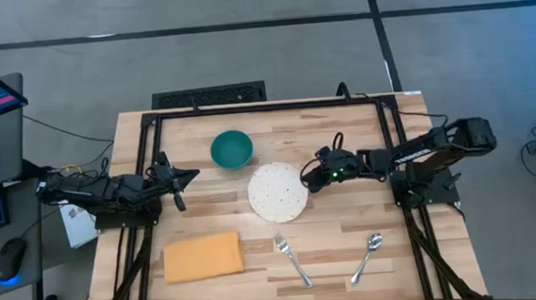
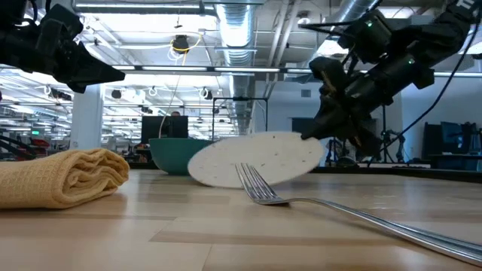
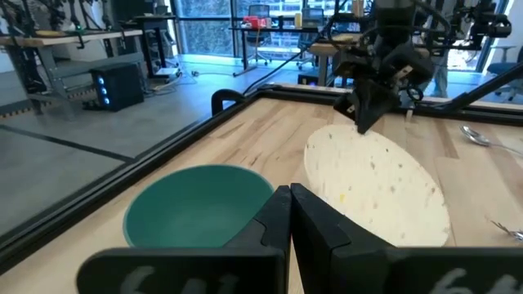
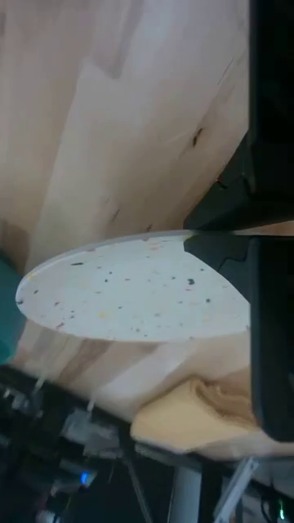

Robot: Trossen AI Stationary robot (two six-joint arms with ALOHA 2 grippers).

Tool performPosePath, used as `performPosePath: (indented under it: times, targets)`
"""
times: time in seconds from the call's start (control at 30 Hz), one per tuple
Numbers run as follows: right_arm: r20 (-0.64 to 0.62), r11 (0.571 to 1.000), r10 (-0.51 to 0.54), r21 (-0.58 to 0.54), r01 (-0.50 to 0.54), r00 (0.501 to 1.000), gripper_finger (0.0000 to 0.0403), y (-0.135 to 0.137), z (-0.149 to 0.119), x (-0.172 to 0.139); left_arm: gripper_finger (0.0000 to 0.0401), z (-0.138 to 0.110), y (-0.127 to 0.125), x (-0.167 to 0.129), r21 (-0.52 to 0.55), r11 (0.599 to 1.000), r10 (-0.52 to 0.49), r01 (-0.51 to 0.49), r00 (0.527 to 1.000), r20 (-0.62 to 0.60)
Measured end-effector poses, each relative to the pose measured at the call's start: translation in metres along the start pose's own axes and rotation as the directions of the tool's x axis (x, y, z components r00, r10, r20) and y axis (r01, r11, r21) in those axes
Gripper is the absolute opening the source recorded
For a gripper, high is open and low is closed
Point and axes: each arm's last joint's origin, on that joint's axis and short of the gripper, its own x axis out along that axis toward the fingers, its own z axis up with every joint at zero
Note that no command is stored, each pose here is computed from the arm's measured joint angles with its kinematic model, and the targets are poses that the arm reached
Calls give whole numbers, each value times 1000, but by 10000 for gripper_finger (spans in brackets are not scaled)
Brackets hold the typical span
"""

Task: Set table place
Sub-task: Move the plate from middle right to center of the table

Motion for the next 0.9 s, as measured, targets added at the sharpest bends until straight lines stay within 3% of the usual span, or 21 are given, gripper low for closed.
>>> performPosePath:
  times: [0.23,0.4,0.9]
  targets:
    - [-44,999,-2,-39,1,999,23,11,6,27,0,0,0,0,-1,1000,0,0,1000,1]
    - [-88,996,-67,-73,61,994,24,11,6,36,0,0,0,0,-3,1000,0,0,1000,-3]
    - [-130,993,-94,-84,84,987,82,8,4,44,0,-2,0,0,6,1000,1,-1,1000,-16]
